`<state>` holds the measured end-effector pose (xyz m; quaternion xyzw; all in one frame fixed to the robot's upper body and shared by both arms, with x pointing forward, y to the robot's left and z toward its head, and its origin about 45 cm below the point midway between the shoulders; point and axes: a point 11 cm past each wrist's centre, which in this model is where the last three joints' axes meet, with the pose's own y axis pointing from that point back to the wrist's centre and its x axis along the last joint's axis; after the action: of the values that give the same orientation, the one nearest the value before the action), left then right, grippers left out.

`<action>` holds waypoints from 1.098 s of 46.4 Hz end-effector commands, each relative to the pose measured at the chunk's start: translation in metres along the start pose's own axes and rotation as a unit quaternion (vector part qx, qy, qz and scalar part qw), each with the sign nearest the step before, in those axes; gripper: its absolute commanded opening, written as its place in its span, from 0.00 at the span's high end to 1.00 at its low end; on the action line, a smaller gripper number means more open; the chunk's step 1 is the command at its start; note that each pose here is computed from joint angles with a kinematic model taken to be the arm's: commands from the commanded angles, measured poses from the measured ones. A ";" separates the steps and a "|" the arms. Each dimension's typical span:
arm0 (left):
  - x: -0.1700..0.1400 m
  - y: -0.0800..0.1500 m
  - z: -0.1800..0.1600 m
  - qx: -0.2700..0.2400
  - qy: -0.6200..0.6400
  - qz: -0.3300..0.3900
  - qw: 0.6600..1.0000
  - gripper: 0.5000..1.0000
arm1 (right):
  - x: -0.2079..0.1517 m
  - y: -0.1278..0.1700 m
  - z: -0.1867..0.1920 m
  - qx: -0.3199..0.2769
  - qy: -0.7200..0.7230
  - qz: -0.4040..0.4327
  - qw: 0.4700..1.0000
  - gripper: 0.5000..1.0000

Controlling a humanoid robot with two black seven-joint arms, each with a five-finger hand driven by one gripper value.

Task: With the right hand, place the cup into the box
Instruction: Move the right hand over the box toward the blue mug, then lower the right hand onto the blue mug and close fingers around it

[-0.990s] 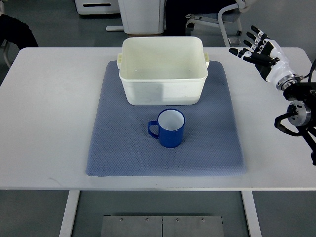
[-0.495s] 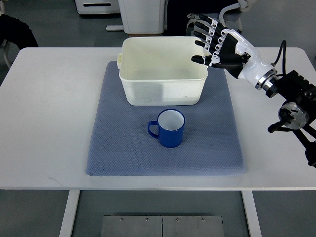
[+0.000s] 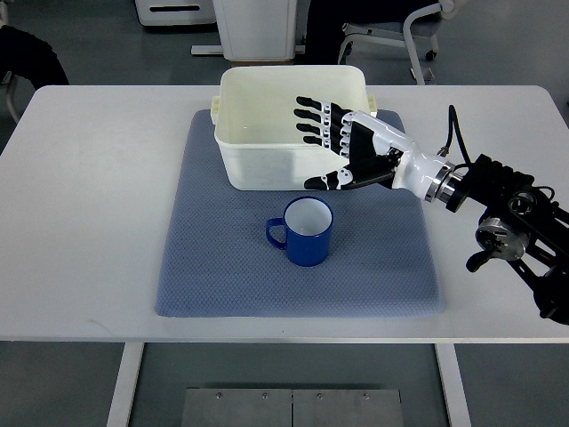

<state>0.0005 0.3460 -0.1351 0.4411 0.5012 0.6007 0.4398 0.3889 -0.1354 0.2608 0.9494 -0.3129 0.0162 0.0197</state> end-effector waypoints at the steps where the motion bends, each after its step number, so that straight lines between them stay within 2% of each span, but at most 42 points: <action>1: 0.000 0.000 0.000 0.000 0.000 0.000 1.000 0.00 | -0.006 -0.001 0.006 -0.007 0.000 -0.006 1.000 0.00; 51: 0.000 0.000 0.000 0.000 -0.001 0.000 1.000 0.00 | -0.016 0.006 0.071 -0.057 -0.025 0.009 0.998 0.00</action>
<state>0.0005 0.3460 -0.1351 0.4411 0.5012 0.6007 0.4397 0.3739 -0.1315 0.1933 0.9456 -0.3179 -0.0235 0.0650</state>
